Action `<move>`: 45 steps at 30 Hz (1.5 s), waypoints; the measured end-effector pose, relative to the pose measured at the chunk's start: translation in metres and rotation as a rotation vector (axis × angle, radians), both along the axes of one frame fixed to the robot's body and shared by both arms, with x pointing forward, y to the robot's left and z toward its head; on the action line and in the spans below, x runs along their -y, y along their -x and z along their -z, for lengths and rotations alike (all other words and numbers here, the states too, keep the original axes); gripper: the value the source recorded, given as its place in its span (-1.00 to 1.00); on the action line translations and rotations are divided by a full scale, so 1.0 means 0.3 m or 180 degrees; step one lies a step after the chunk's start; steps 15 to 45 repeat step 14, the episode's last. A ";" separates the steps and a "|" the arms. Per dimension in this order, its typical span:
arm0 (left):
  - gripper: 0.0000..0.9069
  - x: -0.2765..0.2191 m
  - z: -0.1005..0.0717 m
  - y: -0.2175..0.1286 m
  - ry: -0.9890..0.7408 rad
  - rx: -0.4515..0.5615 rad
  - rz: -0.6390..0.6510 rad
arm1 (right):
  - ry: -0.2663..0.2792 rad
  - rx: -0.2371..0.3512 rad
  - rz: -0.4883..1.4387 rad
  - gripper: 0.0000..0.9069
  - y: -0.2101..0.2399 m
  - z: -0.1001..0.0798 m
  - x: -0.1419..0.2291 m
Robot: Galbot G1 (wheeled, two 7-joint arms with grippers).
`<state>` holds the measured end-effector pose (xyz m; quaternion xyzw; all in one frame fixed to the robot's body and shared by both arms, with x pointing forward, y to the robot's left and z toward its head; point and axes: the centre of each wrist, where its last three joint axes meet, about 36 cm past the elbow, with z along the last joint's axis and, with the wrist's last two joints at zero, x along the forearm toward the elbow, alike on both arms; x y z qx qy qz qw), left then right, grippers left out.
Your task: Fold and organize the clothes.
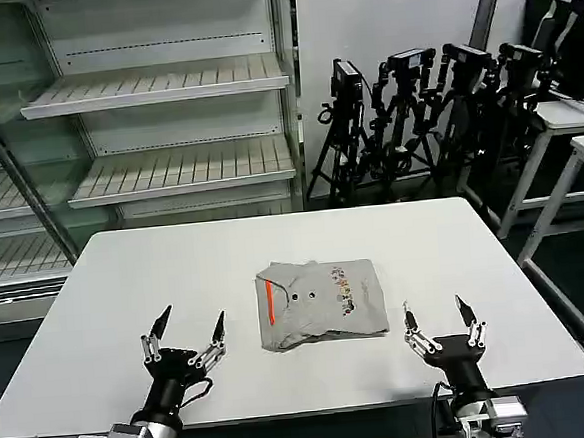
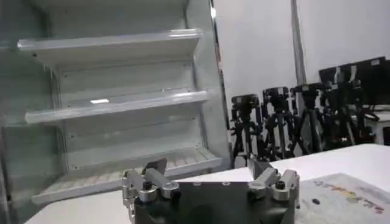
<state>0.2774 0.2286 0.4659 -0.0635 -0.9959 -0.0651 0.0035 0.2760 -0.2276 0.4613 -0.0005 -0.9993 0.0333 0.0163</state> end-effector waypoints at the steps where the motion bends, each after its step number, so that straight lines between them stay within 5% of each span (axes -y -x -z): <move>1: 1.00 0.000 0.000 0.000 0.0000 -0.0003 0.0003 | 0.0005 0.0003 0.0002 1.00 0.000 -0.001 0.000; 45: 1.00 0.015 -0.010 0.008 0.0020 -0.0035 0.0052 | 0.0042 0.0018 0.0076 1.00 0.000 -0.016 0.007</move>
